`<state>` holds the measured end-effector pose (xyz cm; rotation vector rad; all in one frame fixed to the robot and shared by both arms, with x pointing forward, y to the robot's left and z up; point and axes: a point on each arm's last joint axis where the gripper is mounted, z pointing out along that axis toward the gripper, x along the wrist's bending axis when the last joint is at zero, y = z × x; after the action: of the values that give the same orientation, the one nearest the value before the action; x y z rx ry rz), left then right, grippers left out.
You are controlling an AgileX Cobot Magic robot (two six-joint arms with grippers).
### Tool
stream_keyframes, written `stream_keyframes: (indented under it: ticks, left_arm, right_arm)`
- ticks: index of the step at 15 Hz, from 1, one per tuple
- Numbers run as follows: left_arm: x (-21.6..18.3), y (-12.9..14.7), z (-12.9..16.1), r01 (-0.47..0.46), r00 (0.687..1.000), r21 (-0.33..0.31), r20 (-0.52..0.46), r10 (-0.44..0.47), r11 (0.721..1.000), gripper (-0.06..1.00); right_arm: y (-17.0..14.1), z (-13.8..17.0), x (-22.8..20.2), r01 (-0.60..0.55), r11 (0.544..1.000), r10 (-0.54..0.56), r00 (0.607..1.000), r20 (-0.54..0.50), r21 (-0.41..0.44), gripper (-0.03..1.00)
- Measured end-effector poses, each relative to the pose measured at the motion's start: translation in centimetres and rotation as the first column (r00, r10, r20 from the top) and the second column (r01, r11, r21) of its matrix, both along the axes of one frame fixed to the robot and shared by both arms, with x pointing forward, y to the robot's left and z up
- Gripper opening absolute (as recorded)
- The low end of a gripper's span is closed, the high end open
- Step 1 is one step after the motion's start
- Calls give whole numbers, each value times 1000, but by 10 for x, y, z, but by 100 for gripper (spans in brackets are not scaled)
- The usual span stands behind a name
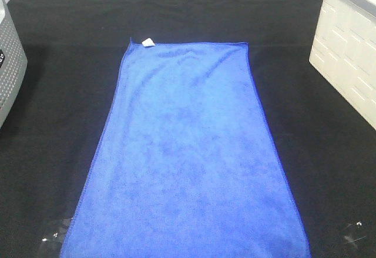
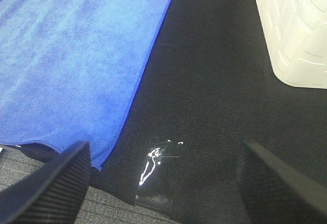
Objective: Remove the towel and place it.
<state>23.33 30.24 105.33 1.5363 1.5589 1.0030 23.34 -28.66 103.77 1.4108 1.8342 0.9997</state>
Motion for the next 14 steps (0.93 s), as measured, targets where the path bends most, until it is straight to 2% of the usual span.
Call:
stream_keyframes:
  ticks: [14]
  left_arm:
    - [0,0,0,-14,1000,0,1,14,1000,71]
  right_arm:
    - [1,0,0,-7,1000,7,1000,0,11,76]
